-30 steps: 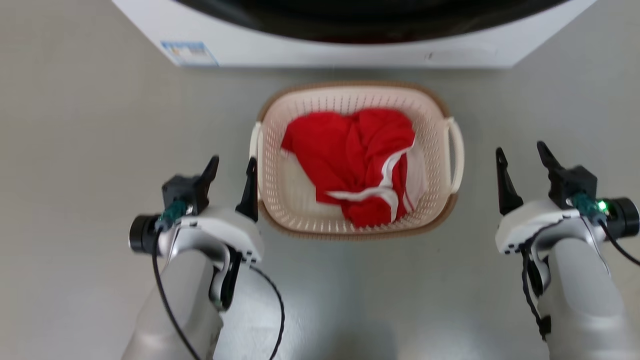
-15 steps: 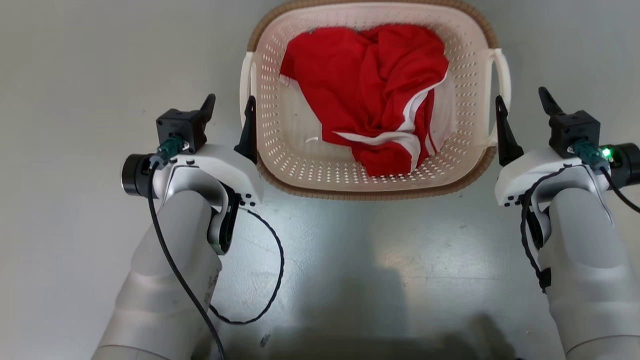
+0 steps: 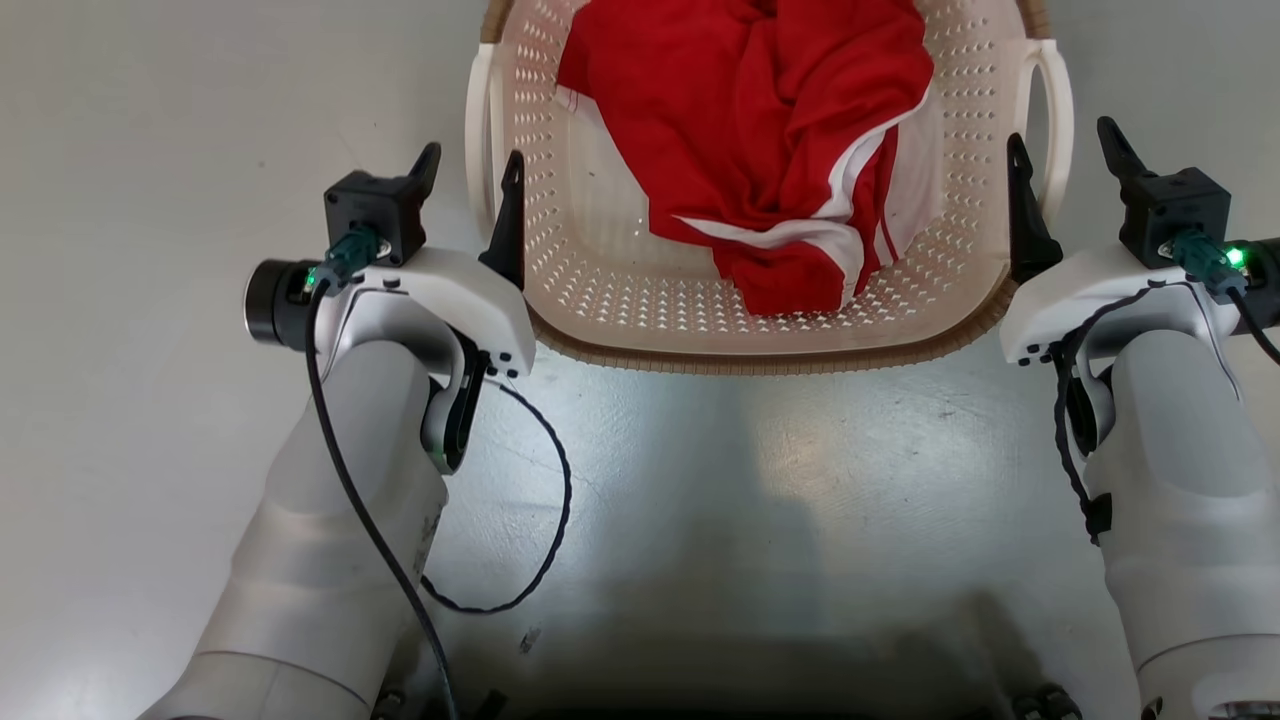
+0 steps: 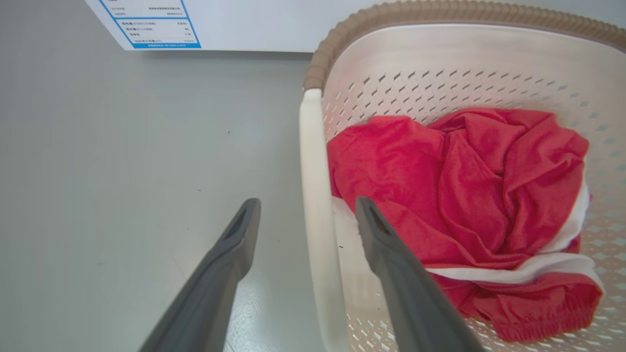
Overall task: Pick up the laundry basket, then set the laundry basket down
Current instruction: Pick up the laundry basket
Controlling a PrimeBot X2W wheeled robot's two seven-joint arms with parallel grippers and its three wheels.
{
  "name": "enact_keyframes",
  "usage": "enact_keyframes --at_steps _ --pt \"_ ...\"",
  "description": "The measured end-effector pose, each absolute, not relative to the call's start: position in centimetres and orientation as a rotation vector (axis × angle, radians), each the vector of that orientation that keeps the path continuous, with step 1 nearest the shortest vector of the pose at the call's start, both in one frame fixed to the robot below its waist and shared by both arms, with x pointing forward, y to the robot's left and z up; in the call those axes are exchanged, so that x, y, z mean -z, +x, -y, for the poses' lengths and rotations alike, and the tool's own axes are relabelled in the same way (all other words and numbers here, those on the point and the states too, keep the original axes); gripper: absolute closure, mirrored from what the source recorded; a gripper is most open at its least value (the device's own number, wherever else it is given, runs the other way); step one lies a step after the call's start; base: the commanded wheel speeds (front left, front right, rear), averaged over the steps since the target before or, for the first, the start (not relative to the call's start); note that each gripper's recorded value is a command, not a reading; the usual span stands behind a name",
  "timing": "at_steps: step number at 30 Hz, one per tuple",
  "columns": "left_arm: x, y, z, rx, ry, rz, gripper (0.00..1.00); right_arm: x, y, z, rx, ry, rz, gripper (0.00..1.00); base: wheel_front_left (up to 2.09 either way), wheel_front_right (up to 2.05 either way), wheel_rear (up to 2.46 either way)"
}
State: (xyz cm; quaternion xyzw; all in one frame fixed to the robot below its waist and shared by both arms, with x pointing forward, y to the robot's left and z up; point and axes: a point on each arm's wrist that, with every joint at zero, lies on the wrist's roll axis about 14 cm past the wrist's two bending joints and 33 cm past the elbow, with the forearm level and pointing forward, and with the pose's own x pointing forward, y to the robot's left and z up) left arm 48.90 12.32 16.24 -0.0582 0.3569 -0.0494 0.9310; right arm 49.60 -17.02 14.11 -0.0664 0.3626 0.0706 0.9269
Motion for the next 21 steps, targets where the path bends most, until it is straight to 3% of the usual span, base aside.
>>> enact_keyframes --at_steps 13,16,21 --pt "-14.6 48.2 -11.1 0.143 -0.117 -0.773 0.0 -12.8 49.7 16.2 -0.167 -0.121 -0.755 0.04 0.0 0.0 0.0" --pt "-14.3 48.0 -10.9 0.146 -0.117 -0.783 0.0 -12.7 49.7 16.2 -0.167 -0.121 -0.756 0.08 0.0 0.0 0.0" --pt "-14.0 48.1 -10.9 0.147 -0.111 -0.789 0.0 -12.5 49.5 16.3 -0.168 -0.121 -0.762 0.27 0.0 0.0 0.0"
